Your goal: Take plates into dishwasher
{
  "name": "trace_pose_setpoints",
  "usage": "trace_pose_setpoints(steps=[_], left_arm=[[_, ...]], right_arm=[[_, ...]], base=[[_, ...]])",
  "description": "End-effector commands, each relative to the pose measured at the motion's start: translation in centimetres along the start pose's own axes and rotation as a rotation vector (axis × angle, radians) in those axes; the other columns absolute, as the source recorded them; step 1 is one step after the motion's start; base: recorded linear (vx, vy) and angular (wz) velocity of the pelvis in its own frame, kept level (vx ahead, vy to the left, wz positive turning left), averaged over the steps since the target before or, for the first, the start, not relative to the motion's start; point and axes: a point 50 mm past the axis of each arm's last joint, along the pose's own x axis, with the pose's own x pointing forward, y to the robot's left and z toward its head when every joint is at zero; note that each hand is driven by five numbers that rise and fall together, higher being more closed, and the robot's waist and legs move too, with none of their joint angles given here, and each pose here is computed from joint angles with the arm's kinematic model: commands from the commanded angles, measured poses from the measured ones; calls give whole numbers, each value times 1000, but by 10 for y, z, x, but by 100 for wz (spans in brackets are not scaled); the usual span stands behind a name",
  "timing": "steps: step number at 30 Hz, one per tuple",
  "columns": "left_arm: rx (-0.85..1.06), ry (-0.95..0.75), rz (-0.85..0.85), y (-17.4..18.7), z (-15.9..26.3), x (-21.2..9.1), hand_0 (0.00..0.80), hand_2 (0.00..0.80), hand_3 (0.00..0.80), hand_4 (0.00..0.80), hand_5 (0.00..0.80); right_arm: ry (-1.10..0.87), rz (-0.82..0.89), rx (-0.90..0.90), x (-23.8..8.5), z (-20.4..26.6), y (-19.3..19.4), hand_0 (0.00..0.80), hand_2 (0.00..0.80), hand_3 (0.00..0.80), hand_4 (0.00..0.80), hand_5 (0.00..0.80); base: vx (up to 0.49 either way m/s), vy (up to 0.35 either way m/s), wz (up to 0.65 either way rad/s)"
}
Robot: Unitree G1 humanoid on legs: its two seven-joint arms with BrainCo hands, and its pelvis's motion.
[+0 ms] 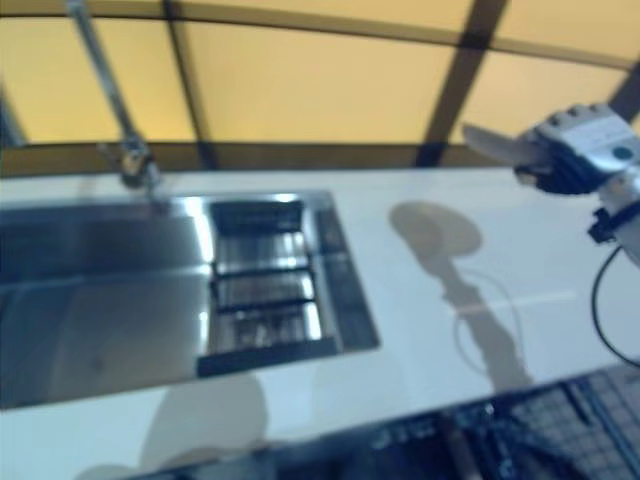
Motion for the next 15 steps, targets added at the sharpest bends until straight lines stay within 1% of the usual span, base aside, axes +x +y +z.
trace_pose_setpoints(steps=[1,4,5,8,9,13,14,15], left_arm=[[-11,-53,76,27,15,1,0,0,0,0,0],[-27,-72,78,30,22,1,0,0,0,0,0],[-31,-82,77,29,25,2,0,0,0,0,0],[-37,-100,77,30,30,2,0,0,0,0,0],[-40,-114,78,30,34,3,0,0,0,0,0],[-65,-134,93,33,40,3,0,0,0,0,0],[-75,-136,97,33,40,3,0,0,0,0,0],[-83,-136,100,33,39,3,0,0,0,0,0]], right_arm=[[121,-145,85,-7,-19,-19,800,800,800,800,800],[149,-131,122,-18,-22,-10,800,800,800,800,800],[158,-126,133,-20,-23,-7,800,800,800,800,800],[172,-121,163,-22,-22,0,800,800,800,800,800],[186,-108,188,-22,-22,8,800,800,800,800,800],[210,-81,260,-24,-22,25,800,800,800,800,800],[214,-76,284,-24,-21,29,800,800,800,800,800],[221,-73,308,-25,-20,33,800,800,800,800,800]], base=[[-158,-60,-26],[-152,-94,-38],[-157,-141,-12],[-112,-145,29],[-115,-217,35],[-82,-299,60],[-7,-333,-28],[-56,-364,-83]])
